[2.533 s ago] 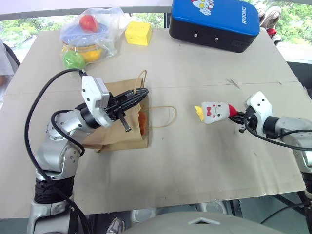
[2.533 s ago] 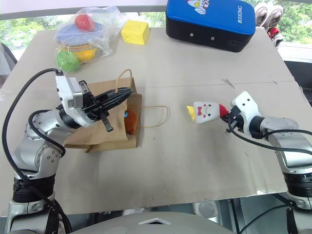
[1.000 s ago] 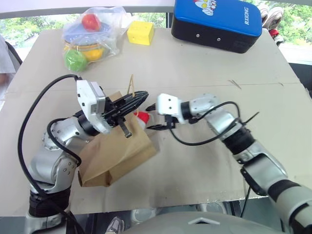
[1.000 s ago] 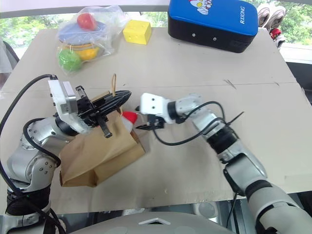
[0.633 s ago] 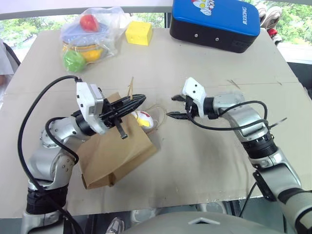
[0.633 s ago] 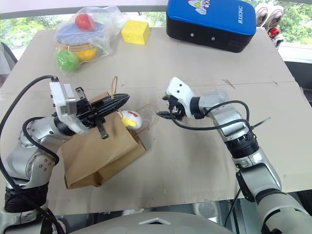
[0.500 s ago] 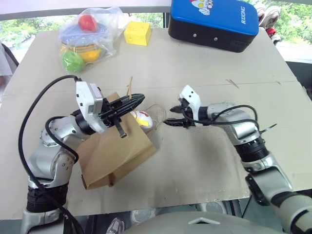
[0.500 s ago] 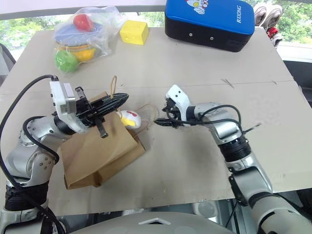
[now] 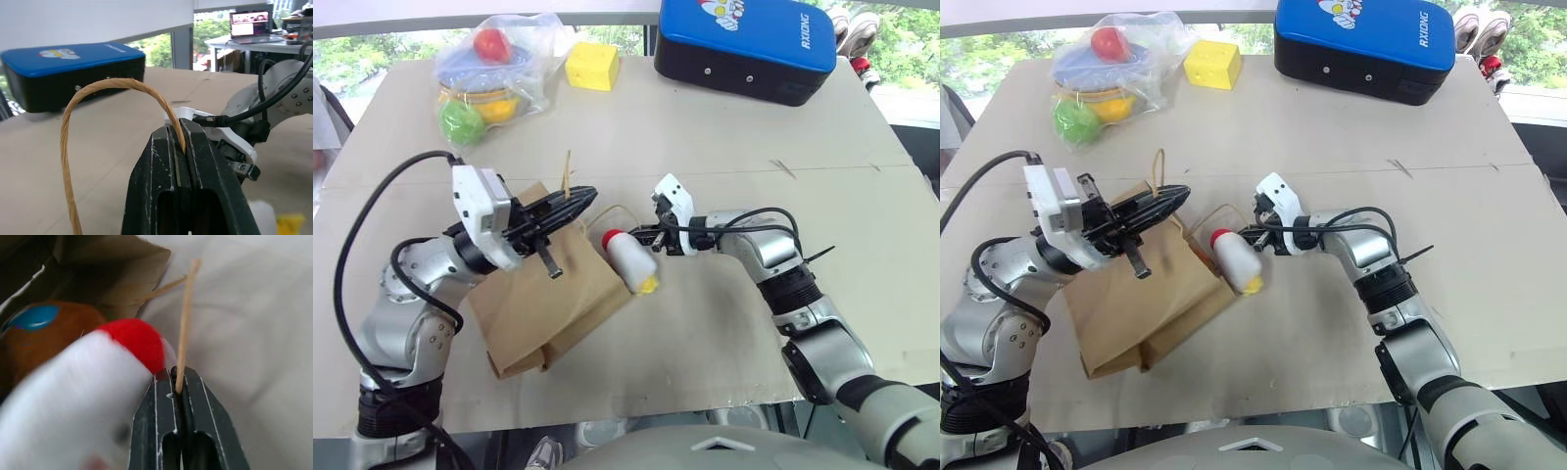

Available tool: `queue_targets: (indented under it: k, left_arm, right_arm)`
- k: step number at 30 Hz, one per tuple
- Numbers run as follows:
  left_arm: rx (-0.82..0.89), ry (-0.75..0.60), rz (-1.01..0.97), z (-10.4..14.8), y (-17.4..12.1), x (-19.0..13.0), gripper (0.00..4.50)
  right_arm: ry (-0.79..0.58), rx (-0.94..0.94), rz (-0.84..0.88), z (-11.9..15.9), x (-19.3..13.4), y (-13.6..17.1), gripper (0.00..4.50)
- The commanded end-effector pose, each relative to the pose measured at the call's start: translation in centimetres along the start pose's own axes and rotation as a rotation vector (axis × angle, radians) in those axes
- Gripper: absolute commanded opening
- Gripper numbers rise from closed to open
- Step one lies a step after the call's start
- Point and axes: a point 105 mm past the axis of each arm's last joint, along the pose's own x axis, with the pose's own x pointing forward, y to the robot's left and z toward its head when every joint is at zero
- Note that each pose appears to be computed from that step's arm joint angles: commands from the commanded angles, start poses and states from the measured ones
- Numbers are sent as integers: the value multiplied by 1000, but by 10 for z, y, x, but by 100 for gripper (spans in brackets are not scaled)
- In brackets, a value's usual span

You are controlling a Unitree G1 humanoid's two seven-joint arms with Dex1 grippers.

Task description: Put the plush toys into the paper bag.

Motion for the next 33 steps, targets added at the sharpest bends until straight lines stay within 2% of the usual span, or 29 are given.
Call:
queue_targets:
  k: [1,6,9,13,19,23,26,29,33]
  left_arm:
    - [25,-62,38,18,5,-1,0]
    - [12,-86,57,21,16,4,0]
    - [5,-107,47,21,17,10,0]
    - [3,-123,31,19,21,20,0]
    - [81,-78,68,20,44,10,0]
    - [165,-48,91,36,70,-6,0]
    - [248,-21,65,62,89,-17,0]
    - [299,13,-1,77,93,-21,0]
    - [317,80,-91,83,90,-25,0]
  right_arm:
    - [-178,-75,14,52,-29,12,6]
    - [-346,-129,13,108,-68,40,6]
    - [-367,-157,2,119,-80,52,6]
    - [-332,-216,-98,115,-86,46,6]
    - [-398,-231,-111,120,-87,45,6]
    - [-371,-207,-107,109,-79,44,6]
    - [-334,-135,-139,94,-68,34,6]
    - [-286,-74,-228,77,-59,14,6]
    - [-286,-35,-249,73,-52,9,6]
